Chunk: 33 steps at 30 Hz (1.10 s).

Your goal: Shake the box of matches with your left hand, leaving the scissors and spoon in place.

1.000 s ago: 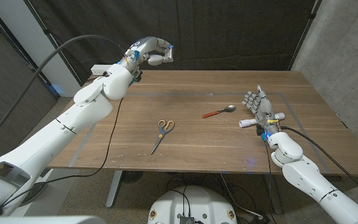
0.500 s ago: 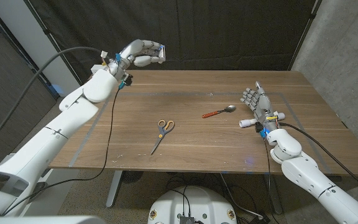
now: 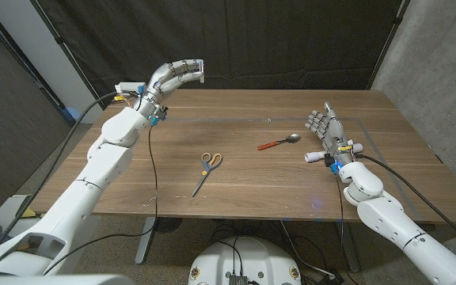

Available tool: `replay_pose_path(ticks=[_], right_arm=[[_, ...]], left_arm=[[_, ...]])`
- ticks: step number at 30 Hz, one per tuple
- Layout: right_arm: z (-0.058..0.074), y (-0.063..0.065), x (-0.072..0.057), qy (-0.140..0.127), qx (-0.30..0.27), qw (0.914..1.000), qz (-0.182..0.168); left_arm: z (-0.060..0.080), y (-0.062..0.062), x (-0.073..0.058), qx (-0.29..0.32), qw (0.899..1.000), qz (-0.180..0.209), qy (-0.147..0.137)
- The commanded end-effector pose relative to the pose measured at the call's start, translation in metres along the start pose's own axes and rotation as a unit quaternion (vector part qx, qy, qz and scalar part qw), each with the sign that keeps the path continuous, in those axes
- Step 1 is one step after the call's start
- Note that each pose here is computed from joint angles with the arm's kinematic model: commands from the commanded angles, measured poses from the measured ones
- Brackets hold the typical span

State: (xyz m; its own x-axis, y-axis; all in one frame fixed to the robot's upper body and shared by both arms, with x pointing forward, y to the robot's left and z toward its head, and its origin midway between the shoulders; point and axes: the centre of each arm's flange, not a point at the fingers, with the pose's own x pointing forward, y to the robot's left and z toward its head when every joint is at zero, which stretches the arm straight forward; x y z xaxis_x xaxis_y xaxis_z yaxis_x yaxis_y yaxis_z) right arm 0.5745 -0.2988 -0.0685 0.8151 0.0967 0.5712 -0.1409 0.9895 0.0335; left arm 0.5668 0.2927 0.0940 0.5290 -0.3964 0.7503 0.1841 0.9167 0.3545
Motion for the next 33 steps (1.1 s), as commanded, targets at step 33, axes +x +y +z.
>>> replay_pose_path(ticks=[33], right_arm=[[-0.001, -0.002, -0.009, -0.014, 0.009, 0.9999, -0.003]], left_arm=[[0.105, -0.032, 0.026, 0.495, 0.866, 0.069, -0.014]])
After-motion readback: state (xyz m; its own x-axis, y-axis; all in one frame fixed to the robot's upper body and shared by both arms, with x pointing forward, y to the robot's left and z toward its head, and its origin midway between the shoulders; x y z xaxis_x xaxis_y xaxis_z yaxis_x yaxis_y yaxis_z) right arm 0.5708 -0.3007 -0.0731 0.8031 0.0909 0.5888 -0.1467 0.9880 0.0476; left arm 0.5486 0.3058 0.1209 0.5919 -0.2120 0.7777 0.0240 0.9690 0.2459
